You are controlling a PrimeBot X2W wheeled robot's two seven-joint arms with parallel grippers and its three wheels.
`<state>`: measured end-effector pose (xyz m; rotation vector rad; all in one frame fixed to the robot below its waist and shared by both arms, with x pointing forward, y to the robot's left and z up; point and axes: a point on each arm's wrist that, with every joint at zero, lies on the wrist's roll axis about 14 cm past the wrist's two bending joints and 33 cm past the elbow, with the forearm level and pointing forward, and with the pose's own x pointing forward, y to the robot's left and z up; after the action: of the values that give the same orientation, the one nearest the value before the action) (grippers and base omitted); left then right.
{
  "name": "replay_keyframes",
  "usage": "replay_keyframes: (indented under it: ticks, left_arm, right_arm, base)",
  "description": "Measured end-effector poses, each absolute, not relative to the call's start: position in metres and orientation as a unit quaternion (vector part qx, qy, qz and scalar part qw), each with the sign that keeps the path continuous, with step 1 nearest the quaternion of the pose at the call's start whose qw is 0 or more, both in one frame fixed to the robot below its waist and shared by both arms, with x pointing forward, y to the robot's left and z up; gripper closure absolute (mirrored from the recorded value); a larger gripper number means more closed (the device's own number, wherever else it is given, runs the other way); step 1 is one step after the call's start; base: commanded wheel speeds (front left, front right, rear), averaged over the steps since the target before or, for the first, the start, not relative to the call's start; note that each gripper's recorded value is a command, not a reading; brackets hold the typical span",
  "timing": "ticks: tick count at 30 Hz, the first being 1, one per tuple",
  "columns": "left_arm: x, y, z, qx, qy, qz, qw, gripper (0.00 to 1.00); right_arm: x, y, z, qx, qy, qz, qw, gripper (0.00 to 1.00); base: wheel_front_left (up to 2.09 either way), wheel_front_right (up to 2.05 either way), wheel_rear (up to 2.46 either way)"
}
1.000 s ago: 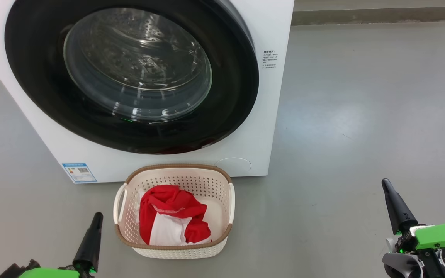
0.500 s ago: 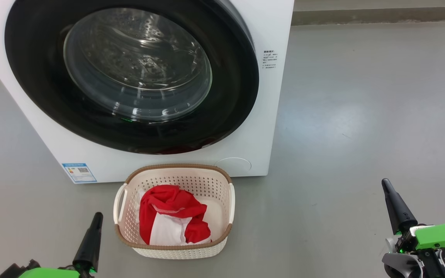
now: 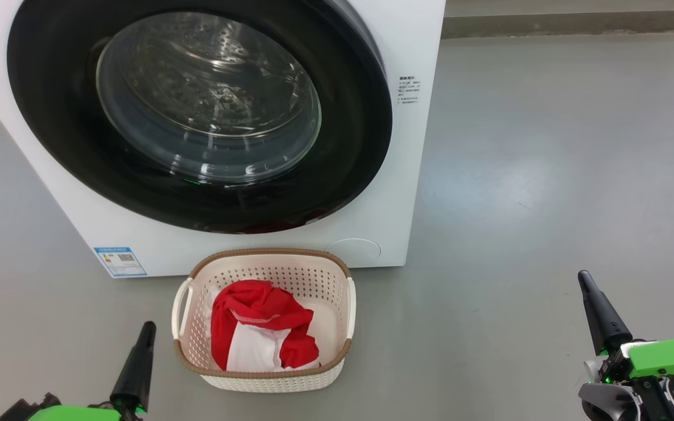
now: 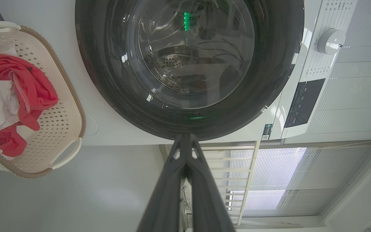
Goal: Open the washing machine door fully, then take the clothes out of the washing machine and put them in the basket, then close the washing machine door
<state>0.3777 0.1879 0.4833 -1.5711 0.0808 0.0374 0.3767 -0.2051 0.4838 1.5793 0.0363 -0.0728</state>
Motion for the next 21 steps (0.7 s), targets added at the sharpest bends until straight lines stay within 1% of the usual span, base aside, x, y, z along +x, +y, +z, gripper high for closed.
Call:
replay_keyframes:
  ticks: [21]
  left_arm:
    - [0.3777,0.1880,0.4833,-0.707,0.036,0.017,0.706,1.00]
  right_arm:
    - [0.3768,-0.2043,0.4836,0.711,0.016,-0.033,0.702,1.00]
  base:
    - [0.00,0.00,0.00]
